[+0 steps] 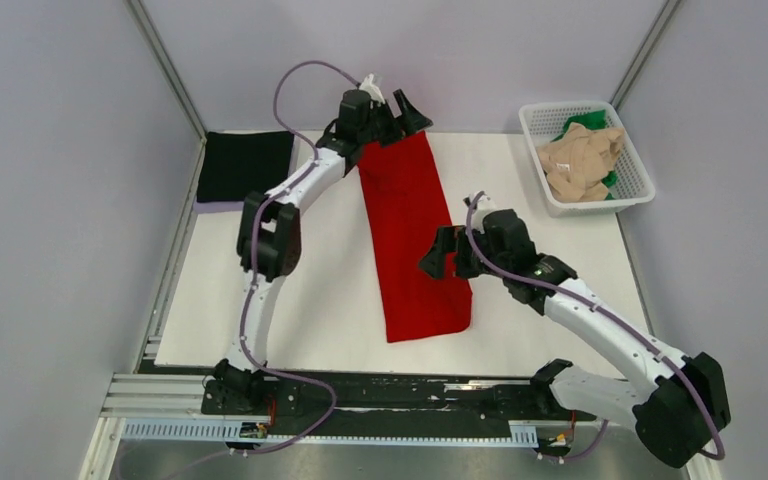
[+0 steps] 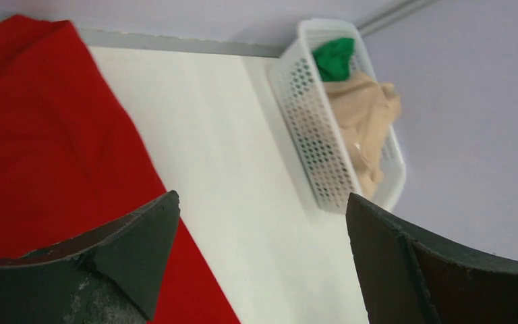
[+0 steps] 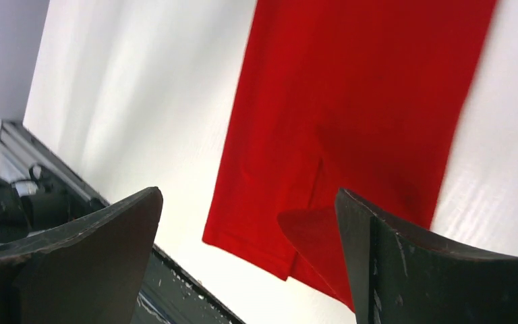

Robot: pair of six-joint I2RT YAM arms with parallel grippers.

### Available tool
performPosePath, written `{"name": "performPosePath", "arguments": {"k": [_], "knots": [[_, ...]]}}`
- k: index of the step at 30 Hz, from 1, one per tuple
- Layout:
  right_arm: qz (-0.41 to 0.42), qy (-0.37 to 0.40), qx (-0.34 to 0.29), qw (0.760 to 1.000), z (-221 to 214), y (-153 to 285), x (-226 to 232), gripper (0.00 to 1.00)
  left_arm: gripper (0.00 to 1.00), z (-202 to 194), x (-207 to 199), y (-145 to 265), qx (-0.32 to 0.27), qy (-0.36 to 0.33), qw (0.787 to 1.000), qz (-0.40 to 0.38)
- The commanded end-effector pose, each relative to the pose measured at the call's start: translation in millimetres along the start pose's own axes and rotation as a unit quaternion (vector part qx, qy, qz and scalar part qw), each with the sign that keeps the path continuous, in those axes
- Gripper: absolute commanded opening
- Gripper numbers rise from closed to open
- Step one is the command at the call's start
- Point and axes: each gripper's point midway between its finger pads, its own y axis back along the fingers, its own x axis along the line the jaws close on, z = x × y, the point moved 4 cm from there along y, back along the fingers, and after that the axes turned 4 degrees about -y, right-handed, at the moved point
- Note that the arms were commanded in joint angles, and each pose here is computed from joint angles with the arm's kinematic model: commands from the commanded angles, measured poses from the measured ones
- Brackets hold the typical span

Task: Fold and stack the t-shirts
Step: Rotate the tshirt 75 degrees

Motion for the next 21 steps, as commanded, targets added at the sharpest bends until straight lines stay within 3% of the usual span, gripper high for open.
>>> {"name": "performPosePath", "arguments": {"k": [1,2,7,10,21], "knots": [[-0.04,-0.071,-0.046,0.996,12,17,-27,1.0,1.0,14,-122,98,-0.006,-0.152,0.988,-0.017],[-0.025,-0.072,-0.04,0.996,9,24,-25,1.0,1.0,12,-138,121,-0.006,-0.172,0.985,-0.004],[0.138,-0.034,0.032,0.989,-26,46,12,1.0,1.0,-55,-104,173,0.069,-0.154,0.984,0.06],[0.19,-0.03,0.067,0.979,-41,44,22,1.0,1.0,-69,-96,201,0.073,-0.144,0.984,0.076],[0.136,-0.067,0.185,0.971,-98,-18,6,1.0,1.0,-148,-44,277,0.168,-0.094,0.971,0.144]]}}
